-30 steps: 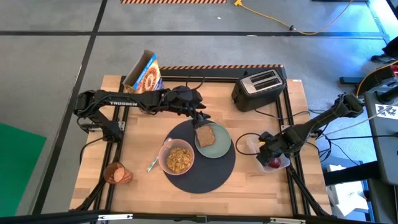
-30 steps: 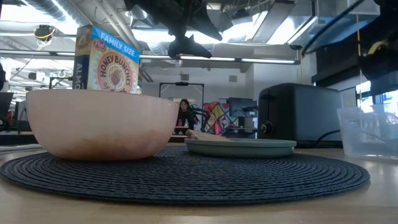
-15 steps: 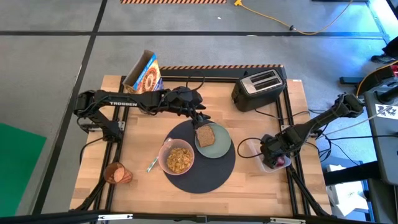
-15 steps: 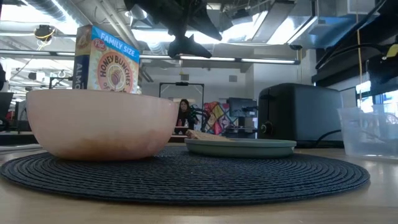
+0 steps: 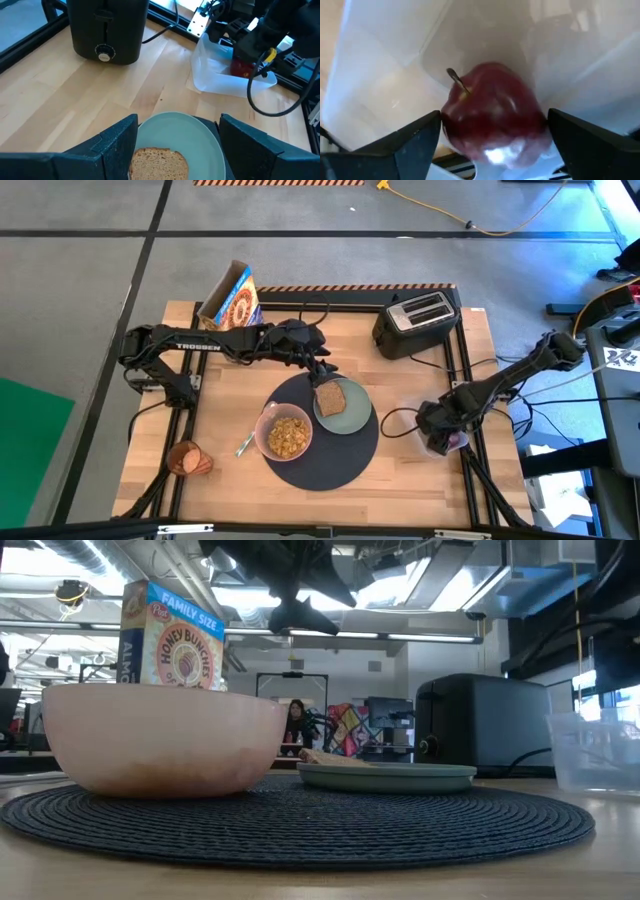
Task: Arrange a breakfast setting
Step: Put the apple from the transparent bin on the blue plate
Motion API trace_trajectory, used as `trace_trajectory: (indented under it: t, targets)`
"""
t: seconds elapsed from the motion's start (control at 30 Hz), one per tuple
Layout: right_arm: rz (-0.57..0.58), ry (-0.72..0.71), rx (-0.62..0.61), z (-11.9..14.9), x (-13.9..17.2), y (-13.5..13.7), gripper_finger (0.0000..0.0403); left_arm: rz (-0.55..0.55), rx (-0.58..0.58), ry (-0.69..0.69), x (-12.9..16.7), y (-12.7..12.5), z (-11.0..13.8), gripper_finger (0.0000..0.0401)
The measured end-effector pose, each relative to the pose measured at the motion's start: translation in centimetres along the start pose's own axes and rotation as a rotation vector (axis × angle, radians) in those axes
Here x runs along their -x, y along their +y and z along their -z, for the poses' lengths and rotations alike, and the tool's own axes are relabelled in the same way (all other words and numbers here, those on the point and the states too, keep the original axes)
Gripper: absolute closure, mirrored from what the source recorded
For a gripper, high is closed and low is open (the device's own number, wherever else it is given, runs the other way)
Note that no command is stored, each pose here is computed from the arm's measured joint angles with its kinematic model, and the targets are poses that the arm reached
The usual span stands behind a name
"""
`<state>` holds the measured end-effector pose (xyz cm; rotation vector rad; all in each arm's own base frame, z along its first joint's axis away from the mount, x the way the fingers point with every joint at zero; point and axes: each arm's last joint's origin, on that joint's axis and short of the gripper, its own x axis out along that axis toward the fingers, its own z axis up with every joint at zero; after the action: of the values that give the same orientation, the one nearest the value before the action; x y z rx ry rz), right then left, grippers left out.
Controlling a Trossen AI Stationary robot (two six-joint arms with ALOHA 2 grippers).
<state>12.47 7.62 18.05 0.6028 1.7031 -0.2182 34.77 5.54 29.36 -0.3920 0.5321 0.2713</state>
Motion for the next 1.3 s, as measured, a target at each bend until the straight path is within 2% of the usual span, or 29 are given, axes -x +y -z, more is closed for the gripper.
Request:
trace_trajectory:
  t: [0.27, 0.37, 0.6, 0.73, 0.93, 1.07, 1.2, 1.3]
  targets:
    - [0.032, 0.035, 0.001, -0.9, -1.9, 0.4, 0.0052, -0.039, -0.009, 0.008, 0.0, -0.3, 0.4, 0.0136]
    - [-0.021, -0.001, -0.049, -1.3, -1.9, 0.9, 0.0052, -0.047, -0.009, 0.005, 0.0, -0.3, 0.3, 0.0136]
    - [-0.054, -0.215, -0.190, -2.2, 1.0, 1.2, 0.0052, -0.062, -0.009, -0.001, 0.0, -0.3, 0.3, 0.0136]
    - [-0.050, -0.273, -0.222, -2.2, 2.4, 0.7, 0.0052, -0.061, -0.009, -0.002, 0.0, -0.3, 0.3, 0.0136]
    - [-0.071, -0.257, -0.165, -2.0, 2.6, 0.7, 0.0048, -0.056, -0.007, -0.001, 0.0, -0.4, 0.4, 0.0136]
    - [-0.123, -0.224, -0.158, -2.0, 2.6, 1.0, 0.0026, -0.045, 0.002, 0.003, 0.0, -0.8, 0.5, 0.0136]
    - [-0.157, -0.154, -0.263, -1.8, 2.6, 1.0, 0.0006, -0.034, -0.005, 0.007, 0.1, -1.3, 0.7, 0.0136]
    - [-0.166, -0.106, -0.385, -1.6, 2.5, 1.0, 0.0011, -0.039, -0.007, 0.010, 0.1, -1.6, 0.9, 0.0136]
